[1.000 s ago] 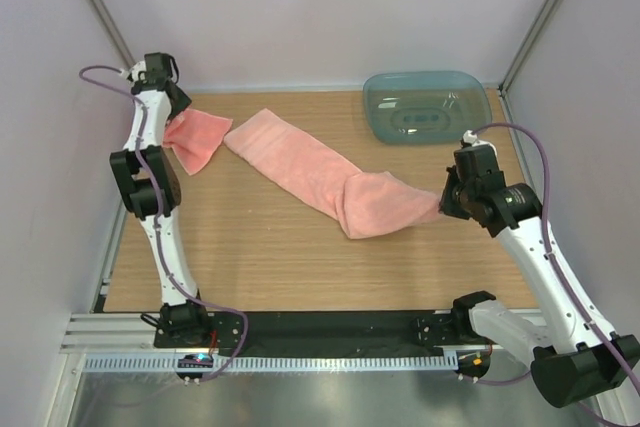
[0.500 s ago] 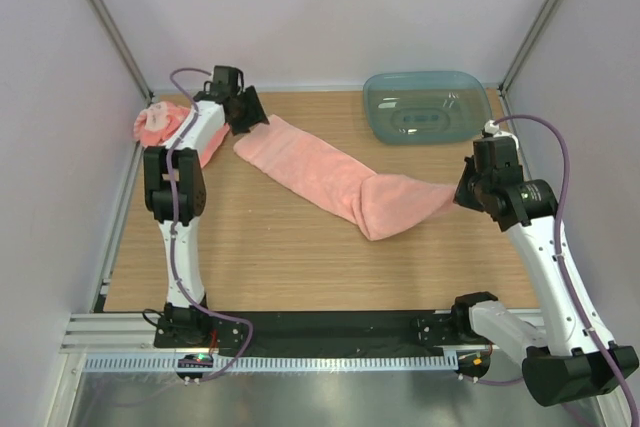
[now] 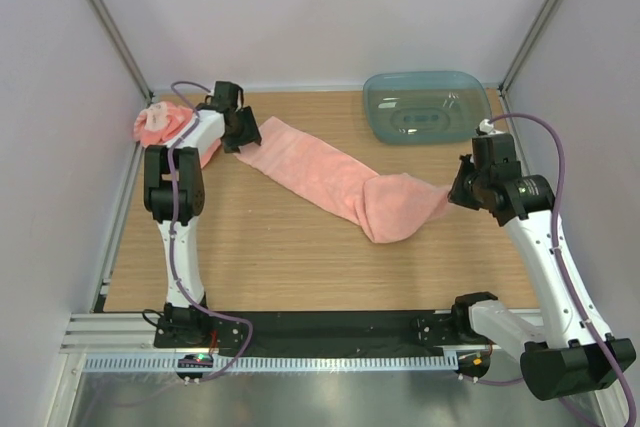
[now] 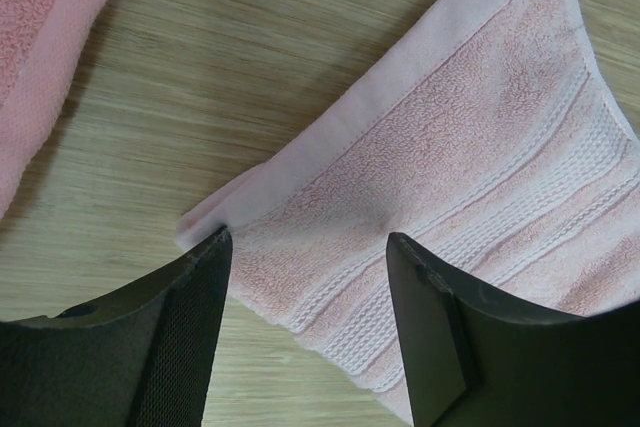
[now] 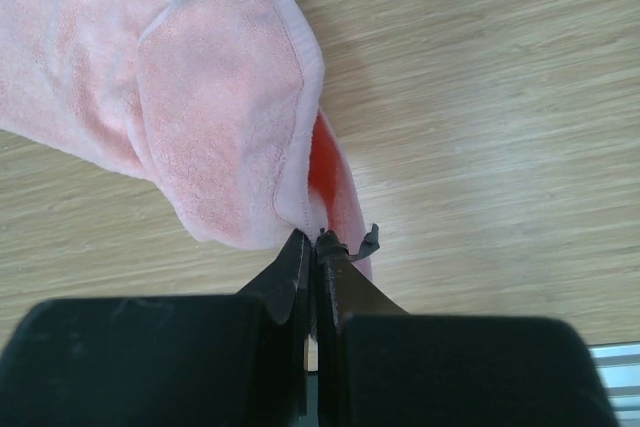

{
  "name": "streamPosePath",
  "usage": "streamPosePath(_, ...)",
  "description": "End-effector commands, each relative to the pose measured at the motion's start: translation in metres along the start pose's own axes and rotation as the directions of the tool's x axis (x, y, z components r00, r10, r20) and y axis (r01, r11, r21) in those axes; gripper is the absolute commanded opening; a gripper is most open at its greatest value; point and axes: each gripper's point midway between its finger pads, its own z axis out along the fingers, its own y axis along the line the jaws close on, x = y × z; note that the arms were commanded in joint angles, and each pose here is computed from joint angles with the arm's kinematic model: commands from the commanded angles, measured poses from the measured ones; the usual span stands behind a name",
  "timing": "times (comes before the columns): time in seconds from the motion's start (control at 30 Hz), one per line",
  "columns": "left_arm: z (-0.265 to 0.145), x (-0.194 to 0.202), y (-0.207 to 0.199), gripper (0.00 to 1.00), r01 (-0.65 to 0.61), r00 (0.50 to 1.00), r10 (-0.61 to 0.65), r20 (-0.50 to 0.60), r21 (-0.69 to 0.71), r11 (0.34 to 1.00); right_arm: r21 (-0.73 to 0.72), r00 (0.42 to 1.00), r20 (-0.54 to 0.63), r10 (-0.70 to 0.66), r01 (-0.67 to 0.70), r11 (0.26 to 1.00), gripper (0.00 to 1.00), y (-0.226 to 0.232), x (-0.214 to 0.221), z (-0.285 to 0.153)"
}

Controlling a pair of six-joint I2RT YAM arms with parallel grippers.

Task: Roll the towels
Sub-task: Flatten the towel

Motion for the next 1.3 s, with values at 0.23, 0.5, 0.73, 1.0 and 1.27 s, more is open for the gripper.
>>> streamPosePath(0.23, -0.011, -0.049, 0.0, 0.66, -0.1, 0.983, 0.107, 0.147, -0.054, 0.994, -0.067, 1.0, -0.007, -0.01, 0.01, 0.998, 0.01, 0.011, 0.001, 0.005)
streamPosePath(0.5, -0.014, -0.058, 0.002, 0.69, -0.119, 0.975, 0.131, 0.179, -0.077, 0.99, -0.078, 1.0, -0.025, -0.012, 0.01, 0.997, 0.01, 0.013, 0.006, 0.011)
streamPosePath(0.73, 0.014, -0.033, -0.006, 0.61, -0.13, 0.988, 0.132, 0.082, -0.037, 0.991, -0.091, 0.999, -0.031, -0.011, 0.008, 0.996, 0.01, 0.016, 0.006, 0.014)
streamPosePath(1.0, 0.025, -0.011, -0.01, 0.35, -0.124, 0.992, 0.125, 0.03, -0.025, 0.992, -0.083, 1.0, -0.027, -0.015, 0.013, 0.996, 0.01, 0.014, 0.007, 0.012)
streamPosePath(1.27, -0.047, -0.028, -0.02, 0.0, -0.135, 0.973, 0.139, 0.182, -0.036, 0.99, -0.086, 1.0, -0.013, -0.006, 0.005, 0.996, 0.01, 0.015, 0.002, 0.009)
